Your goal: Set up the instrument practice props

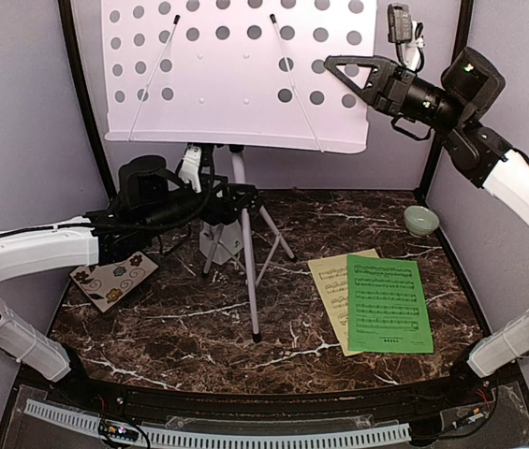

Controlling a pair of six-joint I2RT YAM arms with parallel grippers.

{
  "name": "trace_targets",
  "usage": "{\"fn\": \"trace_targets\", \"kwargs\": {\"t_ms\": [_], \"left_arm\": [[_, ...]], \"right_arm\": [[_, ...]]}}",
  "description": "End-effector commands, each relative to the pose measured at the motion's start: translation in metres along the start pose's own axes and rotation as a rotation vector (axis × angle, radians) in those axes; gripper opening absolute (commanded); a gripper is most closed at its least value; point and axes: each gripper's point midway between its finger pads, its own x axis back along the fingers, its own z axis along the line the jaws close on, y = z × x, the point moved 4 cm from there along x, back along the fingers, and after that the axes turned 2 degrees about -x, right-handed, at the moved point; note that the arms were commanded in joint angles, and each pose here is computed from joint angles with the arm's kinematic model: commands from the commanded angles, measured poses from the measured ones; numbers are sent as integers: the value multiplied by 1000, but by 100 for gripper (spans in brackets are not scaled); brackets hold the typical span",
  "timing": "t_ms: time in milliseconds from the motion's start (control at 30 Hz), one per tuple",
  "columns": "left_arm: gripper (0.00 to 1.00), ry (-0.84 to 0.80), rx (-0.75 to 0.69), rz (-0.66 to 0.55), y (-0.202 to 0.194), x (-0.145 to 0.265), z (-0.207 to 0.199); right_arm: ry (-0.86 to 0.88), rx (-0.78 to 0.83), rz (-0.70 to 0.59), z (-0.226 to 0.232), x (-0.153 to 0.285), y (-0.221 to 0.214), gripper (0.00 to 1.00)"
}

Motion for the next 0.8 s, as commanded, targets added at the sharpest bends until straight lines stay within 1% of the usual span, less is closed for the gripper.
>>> {"fn": "trace_targets", "kwargs": {"t_ms": [0, 300, 467, 633, 767], "left_arm": [[84, 84, -24, 216, -62, -10, 24], [82, 90, -52, 270, -74, -18, 27], [84, 114, -50, 297, -80, -14, 34], [78, 94, -60, 322, -87, -11, 32], [77, 88, -86, 336, -93, -1, 32]], "right_arm": [[98, 312, -340, 68, 24, 98, 0], [90, 342, -381, 66, 25, 110, 0], [86, 357, -393, 64, 27, 116, 0], [88, 362, -389, 64, 28, 117, 0], [91, 367, -386, 68, 30, 118, 0]]}}
